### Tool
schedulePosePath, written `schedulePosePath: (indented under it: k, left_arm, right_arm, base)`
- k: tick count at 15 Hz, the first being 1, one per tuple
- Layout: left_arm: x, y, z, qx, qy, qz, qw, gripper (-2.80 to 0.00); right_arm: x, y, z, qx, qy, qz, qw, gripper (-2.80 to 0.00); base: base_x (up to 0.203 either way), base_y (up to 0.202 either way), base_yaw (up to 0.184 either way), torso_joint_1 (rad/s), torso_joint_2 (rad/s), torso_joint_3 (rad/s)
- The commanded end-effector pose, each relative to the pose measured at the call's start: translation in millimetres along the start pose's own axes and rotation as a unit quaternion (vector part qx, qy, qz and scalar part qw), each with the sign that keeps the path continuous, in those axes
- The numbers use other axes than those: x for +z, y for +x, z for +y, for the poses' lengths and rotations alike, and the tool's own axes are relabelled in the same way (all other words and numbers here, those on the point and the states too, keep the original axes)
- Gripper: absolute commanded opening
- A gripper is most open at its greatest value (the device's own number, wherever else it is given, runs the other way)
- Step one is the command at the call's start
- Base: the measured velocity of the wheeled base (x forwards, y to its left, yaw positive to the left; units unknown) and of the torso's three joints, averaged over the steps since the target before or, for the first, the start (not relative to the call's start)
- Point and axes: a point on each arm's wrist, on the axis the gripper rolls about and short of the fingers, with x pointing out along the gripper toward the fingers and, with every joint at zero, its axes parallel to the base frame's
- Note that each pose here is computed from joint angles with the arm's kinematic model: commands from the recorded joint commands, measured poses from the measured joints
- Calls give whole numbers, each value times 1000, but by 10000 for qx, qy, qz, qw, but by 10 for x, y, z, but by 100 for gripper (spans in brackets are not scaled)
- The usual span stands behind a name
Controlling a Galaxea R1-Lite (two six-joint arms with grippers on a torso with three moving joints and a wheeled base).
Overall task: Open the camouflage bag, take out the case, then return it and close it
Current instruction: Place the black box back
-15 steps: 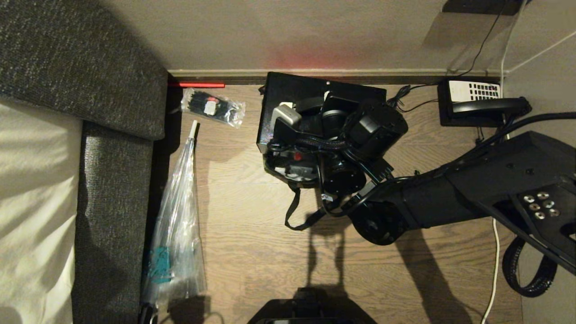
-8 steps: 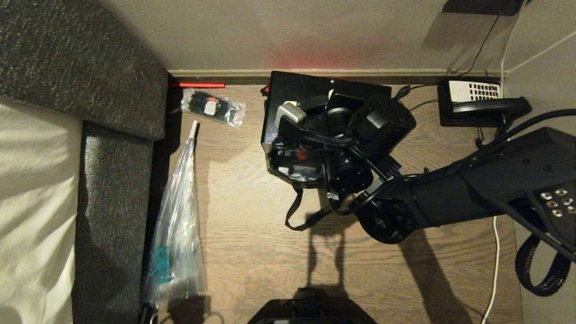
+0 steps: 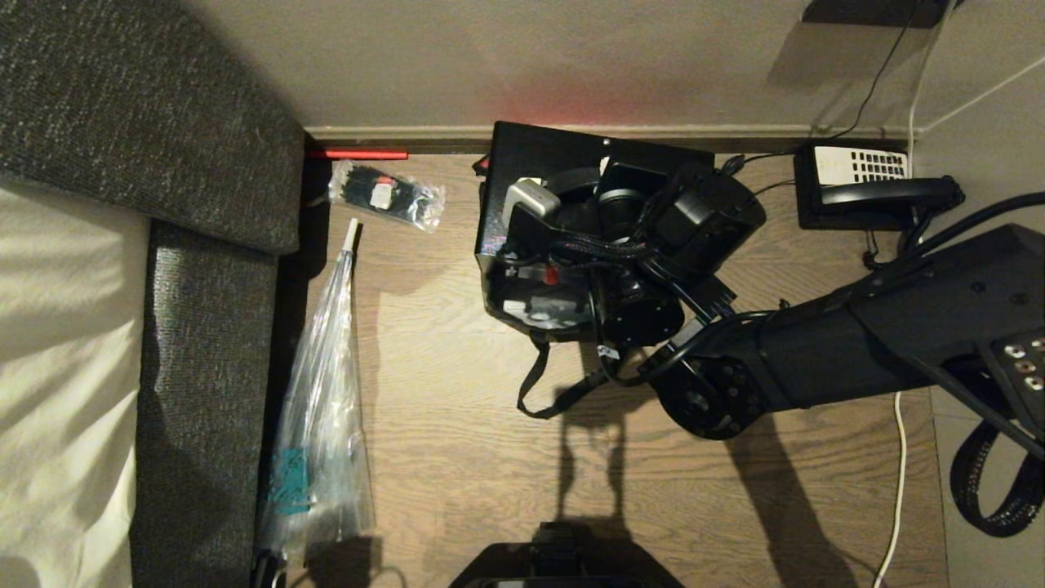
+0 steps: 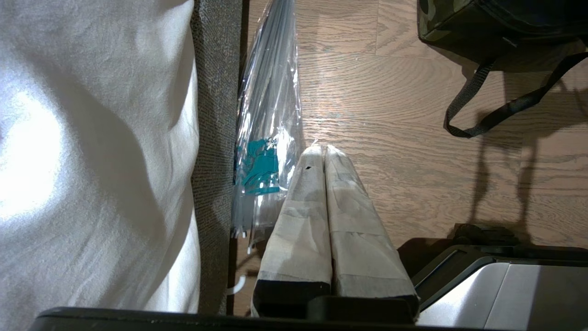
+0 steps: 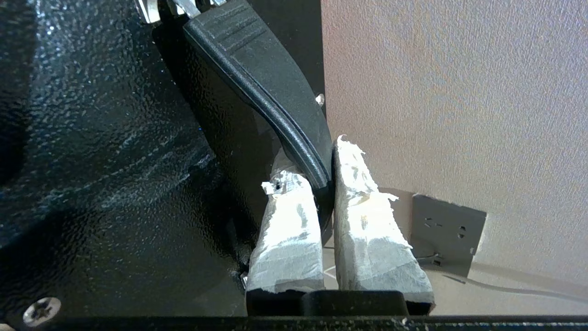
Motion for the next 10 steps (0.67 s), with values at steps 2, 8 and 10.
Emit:
schedulePosePath:
  k: [2, 8, 10]
  left_arm:
    - [0, 1, 0, 1, -1, 6, 10000, -280]
    - [-1, 1, 0, 1, -1, 9, 10000, -280]
    - [1, 1, 0, 1, -1, 4, 10000, -280]
  right_arm:
    - [-19, -12, -31, -21, -30, 21, 10000, -280]
    - [-75, -21, -19, 2, -83, 20, 10000, -280]
    - [-125, -6, -26, 20, -142, 9, 9999, -280]
  base:
    - [0, 0, 0, 0, 0, 0]
    - [0, 0, 0, 0, 0, 0]
    - [0, 0, 0, 0, 0, 0]
